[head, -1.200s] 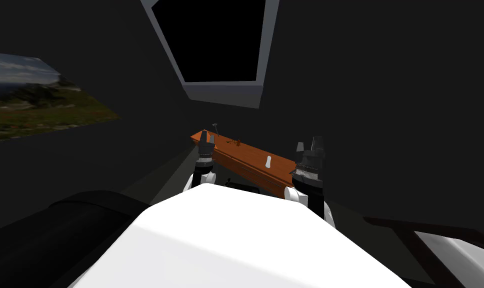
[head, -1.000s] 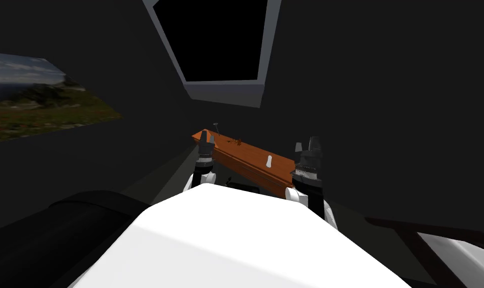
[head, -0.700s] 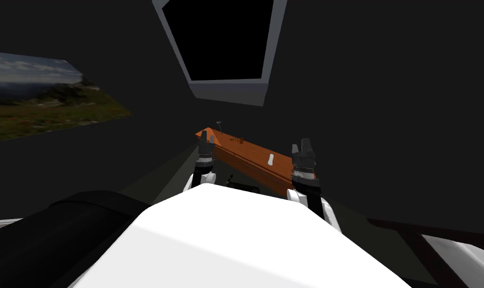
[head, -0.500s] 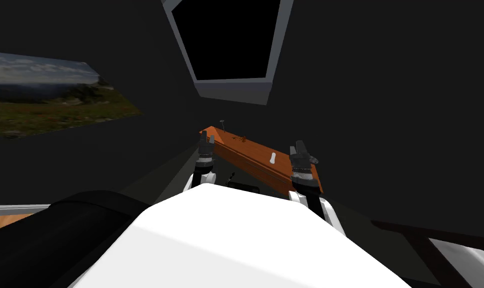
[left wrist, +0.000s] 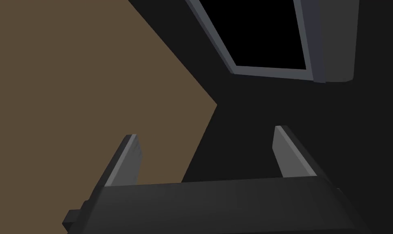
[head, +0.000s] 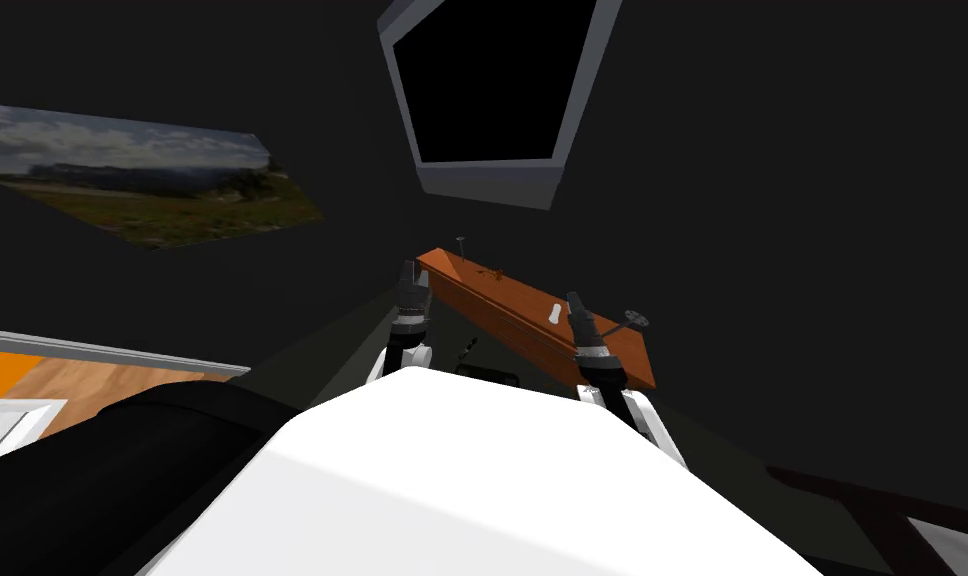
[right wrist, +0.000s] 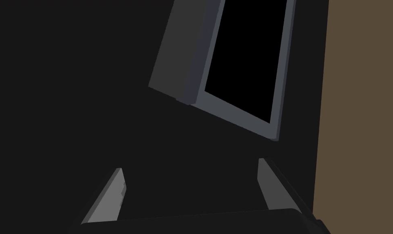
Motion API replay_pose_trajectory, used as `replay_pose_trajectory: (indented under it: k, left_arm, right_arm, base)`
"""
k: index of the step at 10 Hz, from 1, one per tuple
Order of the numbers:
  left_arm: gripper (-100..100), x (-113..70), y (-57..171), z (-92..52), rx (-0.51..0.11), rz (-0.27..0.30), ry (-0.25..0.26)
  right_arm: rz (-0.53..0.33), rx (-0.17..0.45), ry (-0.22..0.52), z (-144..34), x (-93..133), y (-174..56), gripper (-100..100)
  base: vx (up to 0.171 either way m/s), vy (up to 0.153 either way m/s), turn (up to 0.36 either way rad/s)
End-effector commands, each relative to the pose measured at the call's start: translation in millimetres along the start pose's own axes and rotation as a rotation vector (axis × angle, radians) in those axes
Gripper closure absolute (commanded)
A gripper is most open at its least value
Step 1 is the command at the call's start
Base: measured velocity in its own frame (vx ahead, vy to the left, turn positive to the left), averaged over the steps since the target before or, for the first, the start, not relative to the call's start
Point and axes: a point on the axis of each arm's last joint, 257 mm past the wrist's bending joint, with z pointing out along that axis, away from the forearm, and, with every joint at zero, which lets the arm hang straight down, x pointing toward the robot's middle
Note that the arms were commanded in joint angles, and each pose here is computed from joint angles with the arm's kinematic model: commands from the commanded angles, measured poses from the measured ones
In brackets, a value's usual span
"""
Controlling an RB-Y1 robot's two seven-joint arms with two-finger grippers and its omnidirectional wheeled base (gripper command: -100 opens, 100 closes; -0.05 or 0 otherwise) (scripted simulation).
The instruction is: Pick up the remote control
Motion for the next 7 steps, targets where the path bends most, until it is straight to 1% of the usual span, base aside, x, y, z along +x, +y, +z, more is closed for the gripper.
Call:
replay_pose_trajectory:
  k: [1, 2, 3, 4, 5, 6, 7]
  left_arm:
    - [0, 0.0, 0.0, 0.0, 0.000, 0.000, 0.000]
    - [0, -0.1, 0.1, -0.1, 0.000, 0.000, 0.000]
    - [0, 0.0, 0.0, 0.0, 0.000, 0.000, 0.000]
    - [0, -0.1, 0.1, -0.1, 0.000, 0.000, 0.000]
    - [0, 0.0, 0.0, -0.1, 0.000, 0.000, 0.000]
    - [0, 0.0, 0.0, 0.0, 0.000, 0.000, 0.000]
    - [0, -0.1, 0.1, -0.1, 0.000, 0.000, 0.000]
  right_arm:
    - [-0.038, 0.018, 0.036, -5.0, 10.2, -5.2, -100]
    - [-0.078, 0.045, 0.085, -9.8, 22.4, -20.3, -100]
    - [-0.087, 0.045, 0.088, -9.9, 23.1, -20.4, -100]
    - [-0.134, 0.072, 0.141, -16.1, 35.9, -36.6, -100]
    - [-0.171, 0.096, 0.192, -23.2, 47.5, -52.0, -100]
    - [-0.194, 0.098, 0.202, -24.2, 49.7, -54.1, -100]
    - [-0.233, 0.125, 0.256, -33.4, 61.6, -72.0, -100]
  base:
    - [-0.119, 0.030, 0.049]
    - [-0.120, 0.019, 0.174]
    - [-0.089, 0.015, 0.090]
    - [-0.080, 0.027, 0.220]
    - [-0.126, 0.031, 0.321]
    - [-0.102, 0.018, 0.122]
    - [-0.093, 0.023, 0.223]
